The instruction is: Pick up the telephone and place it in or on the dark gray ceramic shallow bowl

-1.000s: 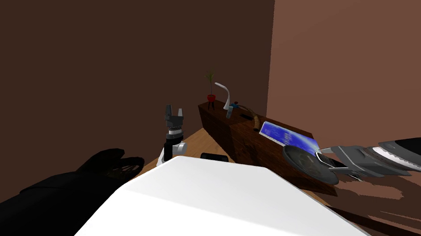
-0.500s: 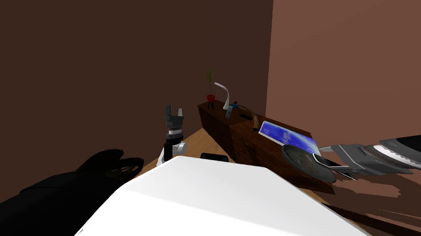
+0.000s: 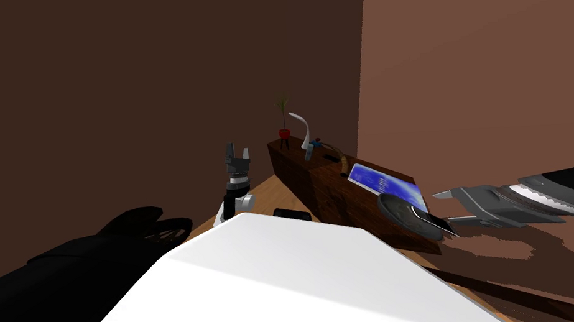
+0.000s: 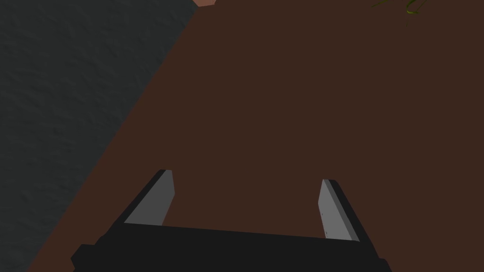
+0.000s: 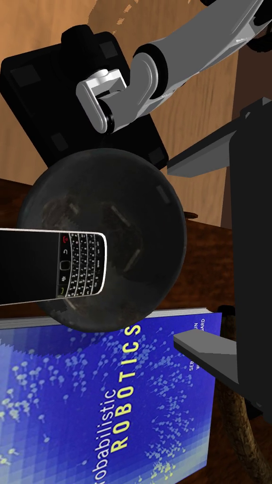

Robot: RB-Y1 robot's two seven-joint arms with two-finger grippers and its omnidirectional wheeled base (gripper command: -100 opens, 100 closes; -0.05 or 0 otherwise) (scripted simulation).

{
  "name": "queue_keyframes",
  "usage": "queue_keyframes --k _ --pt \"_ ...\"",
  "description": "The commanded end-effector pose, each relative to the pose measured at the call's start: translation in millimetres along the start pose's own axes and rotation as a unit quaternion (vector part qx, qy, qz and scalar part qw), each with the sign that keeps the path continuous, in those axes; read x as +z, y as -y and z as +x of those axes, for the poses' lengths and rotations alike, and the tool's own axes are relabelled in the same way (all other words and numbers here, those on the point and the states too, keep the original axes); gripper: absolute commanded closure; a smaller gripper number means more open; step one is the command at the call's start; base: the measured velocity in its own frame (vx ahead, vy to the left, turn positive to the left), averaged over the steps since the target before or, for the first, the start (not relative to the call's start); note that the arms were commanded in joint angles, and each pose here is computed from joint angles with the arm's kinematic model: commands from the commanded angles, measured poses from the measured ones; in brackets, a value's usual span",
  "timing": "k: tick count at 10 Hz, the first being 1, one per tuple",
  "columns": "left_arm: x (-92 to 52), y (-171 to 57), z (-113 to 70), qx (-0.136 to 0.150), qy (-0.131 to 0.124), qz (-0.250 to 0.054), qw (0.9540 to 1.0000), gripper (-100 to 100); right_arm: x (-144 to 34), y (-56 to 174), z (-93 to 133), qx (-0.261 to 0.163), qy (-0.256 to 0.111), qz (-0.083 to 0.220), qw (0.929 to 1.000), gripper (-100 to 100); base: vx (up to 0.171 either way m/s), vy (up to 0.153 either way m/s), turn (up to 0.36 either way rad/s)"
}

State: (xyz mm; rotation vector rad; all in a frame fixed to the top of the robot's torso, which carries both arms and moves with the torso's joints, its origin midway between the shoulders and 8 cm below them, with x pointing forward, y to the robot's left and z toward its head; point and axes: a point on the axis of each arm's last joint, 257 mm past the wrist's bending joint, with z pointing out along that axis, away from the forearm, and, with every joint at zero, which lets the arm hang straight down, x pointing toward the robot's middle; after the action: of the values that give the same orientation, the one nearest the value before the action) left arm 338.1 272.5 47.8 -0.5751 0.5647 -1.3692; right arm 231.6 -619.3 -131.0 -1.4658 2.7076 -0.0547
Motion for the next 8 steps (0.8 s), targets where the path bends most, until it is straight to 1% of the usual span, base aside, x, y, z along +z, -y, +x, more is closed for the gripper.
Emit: queue_keyframes --k 1,2,3,8 --pt "0.0 0.0 0.0 0.0 0.0 0.0 1.0 0 -10.1 0.6 -6.6 -0.003 0.001 -0.001 1.0 -100 -0.008 -0.026 -0.04" --pt "0.0 0.0 0.0 0.0 0.0 0.0 1.0 0 -6.9 -0.3 -4.5 -0.002 0.0 0.0 1.0 -100 -0.003 -0.011 -0.006" --pt "0.0 0.0 0.0 0.0 0.0 0.0 1.0 0 -7.6 -0.7 -5.0 -0.002 0.001 0.0 1.0 0 0.0 0.0 0.0" --pt "0.0 0.0 0.0 0.0 0.0 0.0 1.0 0 -7.5 -0.7 -5.0 -0.002 0.001 0.0 1.0 0 0.0 0.0 0.0"
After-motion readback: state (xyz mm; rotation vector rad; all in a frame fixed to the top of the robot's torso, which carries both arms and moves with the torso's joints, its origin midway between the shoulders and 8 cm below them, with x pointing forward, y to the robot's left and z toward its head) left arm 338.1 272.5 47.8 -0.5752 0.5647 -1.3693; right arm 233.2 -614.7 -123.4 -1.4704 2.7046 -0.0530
